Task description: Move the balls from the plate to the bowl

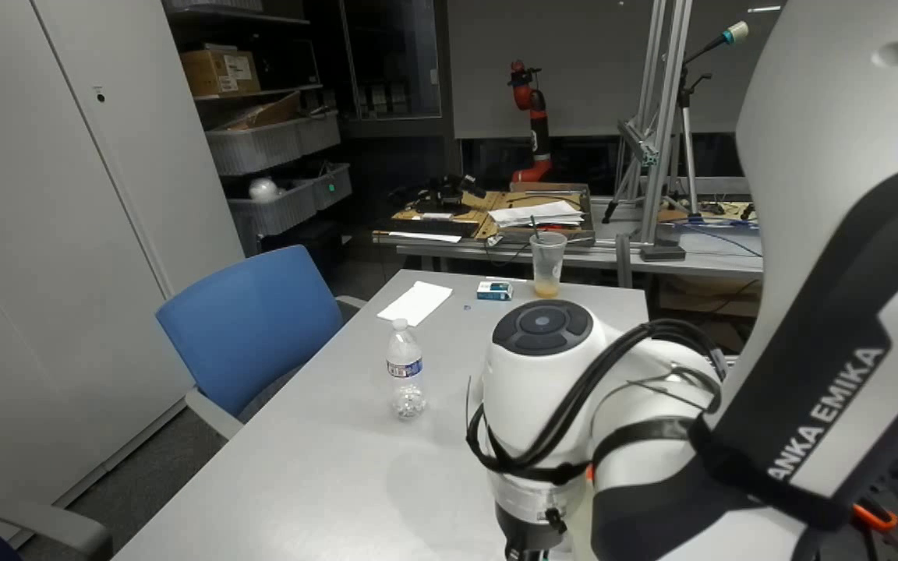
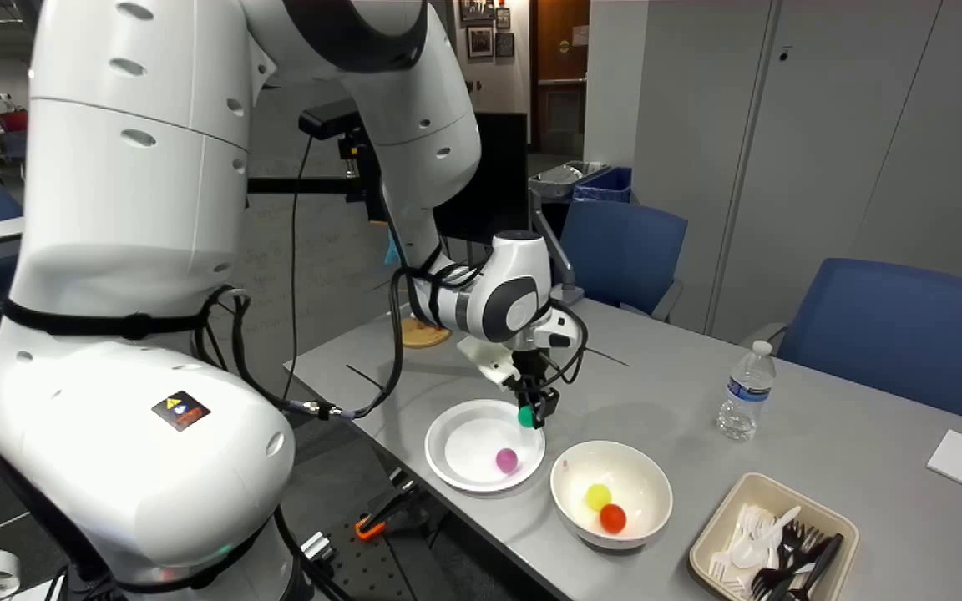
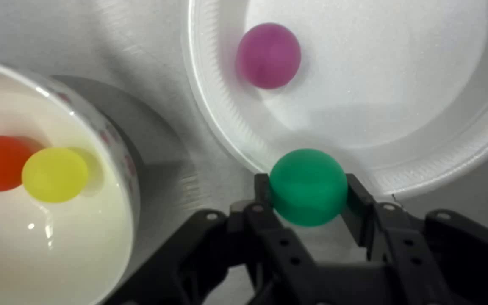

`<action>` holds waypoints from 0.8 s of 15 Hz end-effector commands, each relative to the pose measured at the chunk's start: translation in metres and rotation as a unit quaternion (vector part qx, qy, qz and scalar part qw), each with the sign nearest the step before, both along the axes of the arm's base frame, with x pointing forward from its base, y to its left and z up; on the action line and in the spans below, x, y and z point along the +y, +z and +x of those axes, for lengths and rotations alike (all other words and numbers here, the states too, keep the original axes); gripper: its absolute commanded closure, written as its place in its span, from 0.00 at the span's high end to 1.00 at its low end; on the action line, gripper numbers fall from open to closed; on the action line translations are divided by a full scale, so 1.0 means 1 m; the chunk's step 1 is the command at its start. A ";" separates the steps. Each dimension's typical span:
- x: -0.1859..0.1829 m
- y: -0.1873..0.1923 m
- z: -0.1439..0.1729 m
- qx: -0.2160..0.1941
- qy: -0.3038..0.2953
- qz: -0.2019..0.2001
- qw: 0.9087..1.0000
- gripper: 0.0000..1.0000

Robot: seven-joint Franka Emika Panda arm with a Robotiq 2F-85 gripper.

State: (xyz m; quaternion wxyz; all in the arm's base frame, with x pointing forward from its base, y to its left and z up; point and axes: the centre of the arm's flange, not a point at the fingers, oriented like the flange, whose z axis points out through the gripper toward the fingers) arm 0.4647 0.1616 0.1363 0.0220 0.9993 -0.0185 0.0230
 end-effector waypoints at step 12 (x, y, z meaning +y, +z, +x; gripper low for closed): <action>-0.125 0.085 0.028 0.014 -0.032 -0.011 0.999 0.19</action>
